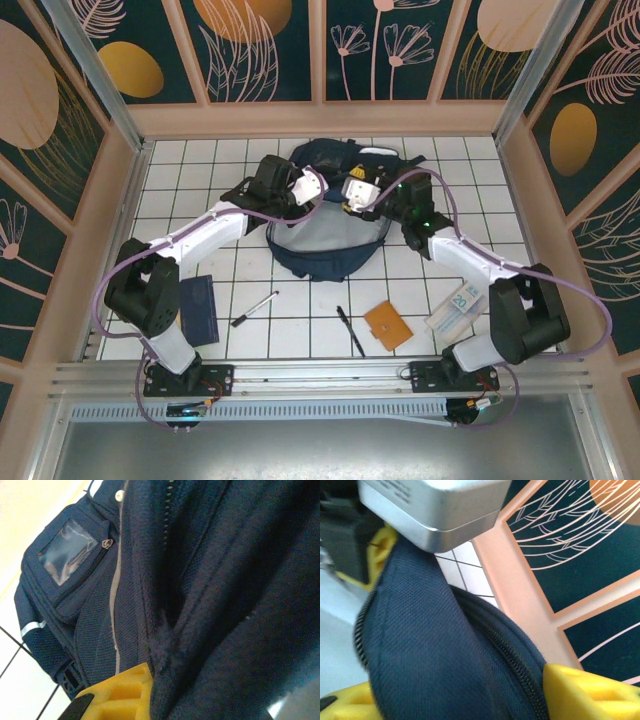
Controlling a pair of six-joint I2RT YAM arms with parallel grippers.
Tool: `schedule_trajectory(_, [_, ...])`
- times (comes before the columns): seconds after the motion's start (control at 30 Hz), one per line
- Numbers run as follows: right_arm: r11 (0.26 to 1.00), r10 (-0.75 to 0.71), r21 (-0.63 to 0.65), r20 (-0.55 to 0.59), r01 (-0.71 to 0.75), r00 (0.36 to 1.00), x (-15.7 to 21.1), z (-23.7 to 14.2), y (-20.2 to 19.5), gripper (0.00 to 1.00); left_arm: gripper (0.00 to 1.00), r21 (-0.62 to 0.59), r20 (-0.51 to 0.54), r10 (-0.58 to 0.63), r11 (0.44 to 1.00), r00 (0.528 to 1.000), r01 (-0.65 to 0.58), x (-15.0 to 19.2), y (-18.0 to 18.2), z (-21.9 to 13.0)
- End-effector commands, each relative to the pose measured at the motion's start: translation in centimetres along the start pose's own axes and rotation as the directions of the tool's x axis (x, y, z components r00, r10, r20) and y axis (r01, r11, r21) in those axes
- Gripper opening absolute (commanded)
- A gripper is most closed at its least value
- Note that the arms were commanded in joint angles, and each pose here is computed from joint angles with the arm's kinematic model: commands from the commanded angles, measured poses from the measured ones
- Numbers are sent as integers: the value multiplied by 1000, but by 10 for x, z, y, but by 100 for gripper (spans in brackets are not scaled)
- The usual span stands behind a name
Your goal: Pack the student bag
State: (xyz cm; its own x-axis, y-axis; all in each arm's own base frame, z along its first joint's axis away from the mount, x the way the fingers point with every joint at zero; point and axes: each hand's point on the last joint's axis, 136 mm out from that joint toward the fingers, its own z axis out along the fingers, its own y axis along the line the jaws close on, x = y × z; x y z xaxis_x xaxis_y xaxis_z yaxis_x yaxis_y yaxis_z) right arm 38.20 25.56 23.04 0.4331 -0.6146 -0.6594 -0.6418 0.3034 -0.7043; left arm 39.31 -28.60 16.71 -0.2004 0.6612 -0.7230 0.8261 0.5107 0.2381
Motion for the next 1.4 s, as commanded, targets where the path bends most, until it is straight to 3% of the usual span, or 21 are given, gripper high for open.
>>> schedule_trajectory(0.0, [996, -58, -67, -102, 52, 993, 17, 20, 19, 44, 8, 58, 244, 14, 998, 970, -29, -64, -13, -30])
schedule_trajectory(0.07, [994, -84, -76, -95, 77, 992, 17, 23, 21, 11, 16, 26, 253, 35, 999, 967, -43, -62, -11, -36])
schedule_trajectory(0.1, [993, -88, -82, -73, 82, 993, 13, 22, 22, 2, 17, 5, 251, 49, 999, 967, -52, -59, -9, -38])
schedule_trajectory(0.17, [988, -77, -129, 39, 81, 996, -3, 13, 26, 0, 23, -53, 225, 99, 995, 969, -89, -45, -7, -42])
schedule_trajectory(0.2, [987, -57, -145, 93, 70, 994, -11, 8, 25, 0, 41, -87, 205, 120, 991, 971, -104, -36, -4, -42])
schedule_trajectory(0.23, [988, -36, -146, 141, 56, 989, -20, 3, 21, 0, 53, -122, 178, 144, 985, 973, -124, -23, -3, -42])
schedule_trajectory(0.27, [988, -28, -144, 172, 53, 985, -25, -1, 16, 0, 54, -140, 151, 175, 978, 973, -154, -10, -3, -42])
schedule_trajectory(0.43, [988, 10, -151, 249, 28, 969, -29, -17, -1, 0, 56, -161, 69, 186, 972, 980, -173, 40, 1, -39])
schedule_trajectory(0.63, [989, 66, -144, 320, -20, 945, -32, -32, -14, 0, 55, -138, 59, 151, 980, 987, -142, 57, 5, -22])
schedule_trajectory(0.73, [992, 80, -117, 290, -48, 954, -22, -28, -16, 0, 30, -88, 40, 117, 990, 992, -113, 53, 6, -8])
schedule_trajectory(0.8, [994, 92, -82, 218, -76, 972, -3, -22, -15, 16, 8, -69, 55, 55, 996, 997, -52, 32, 14, -10])
schedule_trajectory(0.87, [994, 88, -75, 134, -79, 987, 9, -20, -9, 34, 2, -92, 86, -31, 995, 996, 39, 11, 24, -18])
schedule_trajectory(0.97, [997, 55, -56, 24, -53, 998, 3, -20, -2, 48, 0, -172, 113, -56, 982, 992, 75, -9, 32, -32])
schedule_trajectory(1.13, [997, 68, 38, -83, -65, 994, -9, -32, -10, 60, 0, -279, 198, -75, 951, 977, 130, -37, 43, -54])
schedule_trajectory(1.23, [997, 55, 63, -108, -48, 993, -17, -31, -15, 64, 0, -299, 191, -71, 946, 979, 126, -39, 40, -52])
schedule_trajectory(1.37, [998, 67, 23, -121, -65, 990, -15, -14, -12, 65, 1, -217, 254, -107, 962, 961, 165, -50, 27, -51])
